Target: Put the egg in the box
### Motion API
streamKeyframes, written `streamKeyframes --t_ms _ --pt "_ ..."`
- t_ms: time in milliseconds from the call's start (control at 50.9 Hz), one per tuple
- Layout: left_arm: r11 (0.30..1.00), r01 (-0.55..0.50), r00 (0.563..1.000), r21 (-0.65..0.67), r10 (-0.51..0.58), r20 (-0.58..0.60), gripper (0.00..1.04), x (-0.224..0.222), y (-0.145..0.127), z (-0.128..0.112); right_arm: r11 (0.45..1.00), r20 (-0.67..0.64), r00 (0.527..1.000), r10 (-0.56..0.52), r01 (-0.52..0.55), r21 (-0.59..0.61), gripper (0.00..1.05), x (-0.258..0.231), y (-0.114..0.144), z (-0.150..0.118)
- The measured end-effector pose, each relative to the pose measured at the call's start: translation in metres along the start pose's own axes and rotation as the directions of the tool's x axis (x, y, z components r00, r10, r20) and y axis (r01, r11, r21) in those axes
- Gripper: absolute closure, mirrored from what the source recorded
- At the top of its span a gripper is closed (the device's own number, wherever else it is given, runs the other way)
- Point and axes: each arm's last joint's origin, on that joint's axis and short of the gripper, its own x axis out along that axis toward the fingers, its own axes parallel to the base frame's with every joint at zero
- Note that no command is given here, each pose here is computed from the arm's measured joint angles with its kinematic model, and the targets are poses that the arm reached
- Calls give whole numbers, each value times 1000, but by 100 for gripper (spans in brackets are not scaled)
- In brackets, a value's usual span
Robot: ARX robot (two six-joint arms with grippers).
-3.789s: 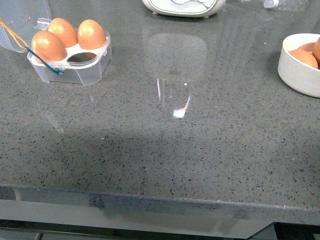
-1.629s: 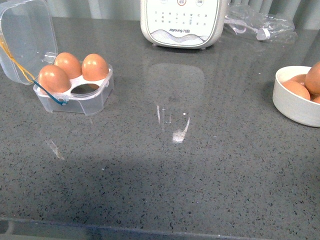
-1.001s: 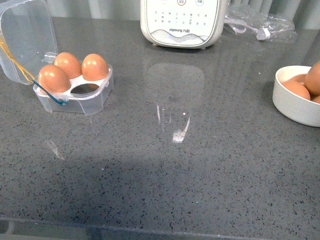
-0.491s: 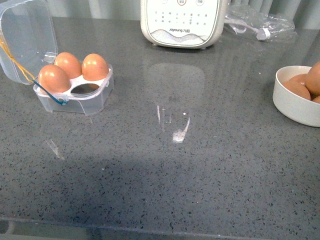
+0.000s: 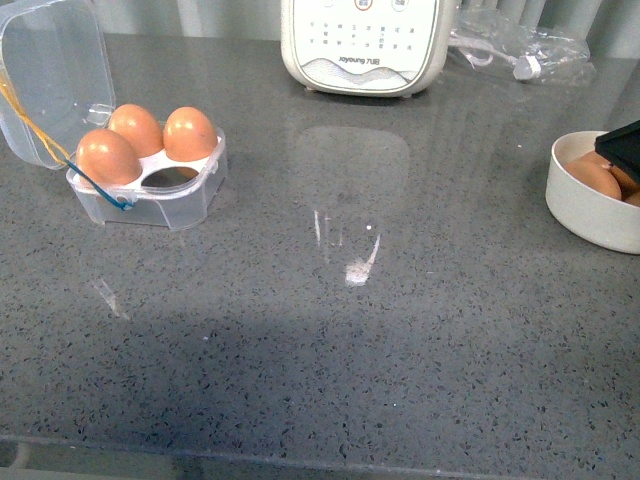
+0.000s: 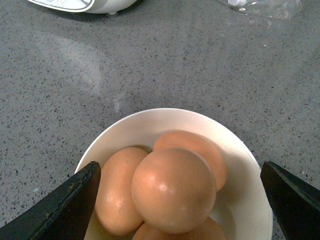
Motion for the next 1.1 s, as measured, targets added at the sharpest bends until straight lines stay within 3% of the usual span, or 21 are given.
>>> streamKeyframes --t_ms 314,412,609,648,923,1099 --pt "1000 0 1000 0 0 0 7 0 0 0 1000 -7 1000 14 -14 -12 9 4 4 -2" --pt "1000 0 1000 0 0 0 7 0 0 0 1000 -18 1000 14 -15 -11 21 6 4 -3" --pt "1000 0 1000 0 0 0 7 0 0 0 1000 -21 1000 9 -9 -19 58 9 3 -2" --pt "1000 0 1000 0 0 0 7 0 0 0 1000 -21 1000 9 -9 -22 60 9 3 -2" --pt "1000 0 1000 0 0 0 7 0 0 0 999 25 1000 12 -12 -31 62 1 5 9" --pt "1000 0 1000 0 0 0 7 0 0 0 992 162 979 125 -121 -37 62 -11 30 53"
